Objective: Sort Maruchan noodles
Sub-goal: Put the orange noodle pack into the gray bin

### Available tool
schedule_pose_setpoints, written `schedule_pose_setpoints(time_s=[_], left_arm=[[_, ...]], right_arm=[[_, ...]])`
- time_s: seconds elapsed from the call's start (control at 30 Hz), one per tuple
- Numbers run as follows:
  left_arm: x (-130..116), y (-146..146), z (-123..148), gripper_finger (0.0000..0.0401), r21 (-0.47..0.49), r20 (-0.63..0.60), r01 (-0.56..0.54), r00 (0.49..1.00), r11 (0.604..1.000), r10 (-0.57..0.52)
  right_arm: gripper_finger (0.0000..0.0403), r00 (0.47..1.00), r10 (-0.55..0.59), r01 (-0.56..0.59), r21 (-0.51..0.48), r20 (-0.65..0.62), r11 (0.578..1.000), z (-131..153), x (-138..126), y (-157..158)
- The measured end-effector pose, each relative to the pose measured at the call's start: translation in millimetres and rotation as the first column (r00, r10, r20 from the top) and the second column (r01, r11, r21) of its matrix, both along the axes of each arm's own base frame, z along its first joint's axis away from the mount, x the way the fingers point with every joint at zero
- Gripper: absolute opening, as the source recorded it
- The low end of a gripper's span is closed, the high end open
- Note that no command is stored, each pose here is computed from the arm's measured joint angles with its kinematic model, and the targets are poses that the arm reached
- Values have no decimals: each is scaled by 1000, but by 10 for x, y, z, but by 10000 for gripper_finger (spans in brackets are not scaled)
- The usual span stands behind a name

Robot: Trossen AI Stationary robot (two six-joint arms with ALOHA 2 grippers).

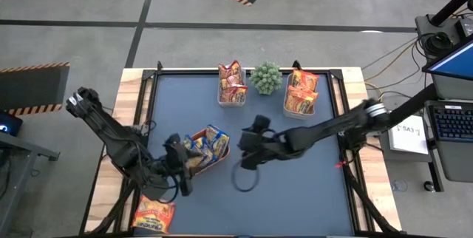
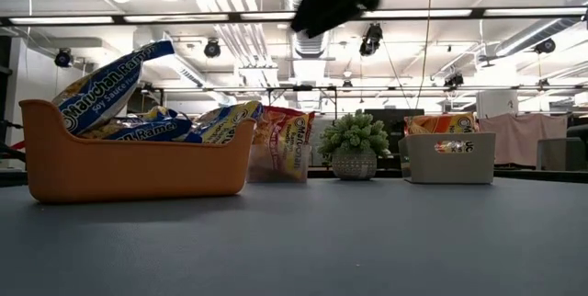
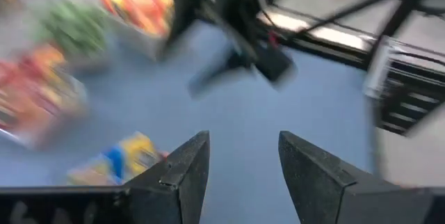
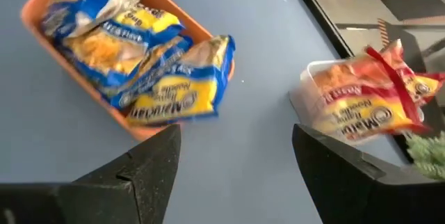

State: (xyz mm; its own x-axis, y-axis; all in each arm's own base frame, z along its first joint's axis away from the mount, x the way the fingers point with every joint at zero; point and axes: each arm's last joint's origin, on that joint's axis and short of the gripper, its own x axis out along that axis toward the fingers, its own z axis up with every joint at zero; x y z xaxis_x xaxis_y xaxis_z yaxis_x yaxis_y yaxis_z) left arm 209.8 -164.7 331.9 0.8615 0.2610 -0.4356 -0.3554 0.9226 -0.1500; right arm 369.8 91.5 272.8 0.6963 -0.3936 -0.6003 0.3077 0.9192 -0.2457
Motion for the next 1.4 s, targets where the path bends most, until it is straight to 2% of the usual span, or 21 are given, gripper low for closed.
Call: schedule_pose_setpoints(time_s=[0.13, 0.23, 0.37, 0.47, 0.6, 0.7, 0.8, 0.97, 1.07, 1.4], left_arm=[[107, -149, -21, 157, -168, -78, 54, 995, 984, -68], [196, -267, -55, 157, -262, -173, 47, 980, 964, -95], [312, -421, -160, 157, -345, -343, -54, 937, 937, -73], [370, -520, -260, 157, -389, -509, -205, 861, 898, -24], [396, -635, -443, 157, -335, -747, -439, 663, 833, 49], [402, -726, -568, 157, -283, -867, -552, 497, 785, 36], [405, -839, -701, 157, -256, -920, -621, 392, 741, 12], [366, -1032, -933, 157, -168, -957, -714, 283, 680, 60], [346, -1129, -1093, 157, -108, -969, -744, 227, 659, 98], [405, -1237, -1559, 157, 25, -973, -734, 139, 678, 186]], right_arm=[[260, 998, 37, -38, 23, 55, 999, -6, -411, -9], [261, 990, 66, -72, 41, 126, 997, -73, -670, 4], [258, 969, 94, -110, 57, 229, 992, -136, -927, -24], [256, 948, 98, -121, 60, 303, 991, -117, -1062, -75], [256, 915, 121, -146, 35, 385, 989, -7, -1192, -123], [256, 894, 140, -159, 9, 425, 987, 111, -1258, -149], [256, 880, 151, -165, -7, 451, 986, 209, -1308, -169], [256, 872, 168, -174, -29, 459, 984, 246, -1337, -178], [256, 875, 176, -177, -39, 451, 983, 234, -1329, -174], [256, 867, 198, -185, -74, 458, 980, 287, -1310, -167]])
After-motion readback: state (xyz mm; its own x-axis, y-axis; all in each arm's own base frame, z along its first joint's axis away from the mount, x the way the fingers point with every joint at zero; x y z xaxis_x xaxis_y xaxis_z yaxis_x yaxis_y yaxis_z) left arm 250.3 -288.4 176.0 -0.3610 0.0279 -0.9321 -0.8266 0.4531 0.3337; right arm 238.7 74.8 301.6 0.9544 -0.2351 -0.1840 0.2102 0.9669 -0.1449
